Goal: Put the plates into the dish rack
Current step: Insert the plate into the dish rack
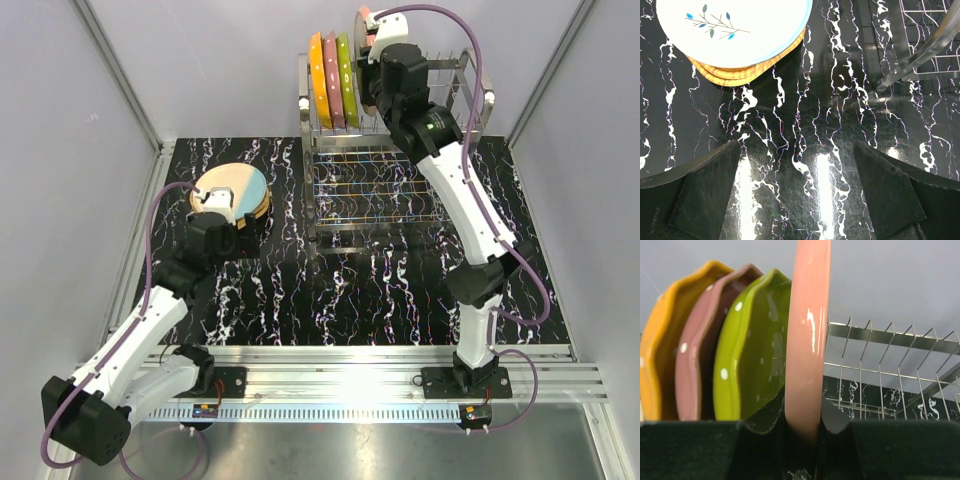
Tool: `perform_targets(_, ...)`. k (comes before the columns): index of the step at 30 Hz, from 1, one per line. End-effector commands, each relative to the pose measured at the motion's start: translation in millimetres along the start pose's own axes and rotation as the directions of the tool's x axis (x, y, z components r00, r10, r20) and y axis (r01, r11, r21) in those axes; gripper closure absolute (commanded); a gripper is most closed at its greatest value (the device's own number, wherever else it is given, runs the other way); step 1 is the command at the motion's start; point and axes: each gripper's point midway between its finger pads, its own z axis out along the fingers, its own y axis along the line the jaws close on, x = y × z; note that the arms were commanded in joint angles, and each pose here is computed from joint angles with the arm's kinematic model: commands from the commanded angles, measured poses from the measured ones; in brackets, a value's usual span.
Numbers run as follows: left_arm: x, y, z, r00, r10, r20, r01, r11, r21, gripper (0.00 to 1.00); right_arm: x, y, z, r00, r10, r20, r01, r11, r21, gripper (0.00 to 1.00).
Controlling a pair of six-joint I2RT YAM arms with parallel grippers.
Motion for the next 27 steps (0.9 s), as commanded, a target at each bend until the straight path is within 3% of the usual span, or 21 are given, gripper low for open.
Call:
perform_targets(1, -16, -4, 0, 0.999, -0.014, 0.049, 0.014, 1.000, 0.014, 0.01, -58, -13, -5, 0.976, 0.083, 0.203, -0.094, 0.995, 0.045, 1.00)
perform_targets(12, -15, -6, -1, 0.999, -0.018, 0.046, 0.017, 1.000, 0.026, 0.01, -36, -10, 3, 0.982, 0.094, 0.162, -0.103, 0.993, 0.050, 0.99)
perform_targets(27, -14, -9, -1, 0.999, -0.026, 0.038, 0.024, 0.999, 0.040, 0.01, -34, -12, -15, 0.980, 0.121, 0.157, -0.127, 0.992, 0.025, 0.69)
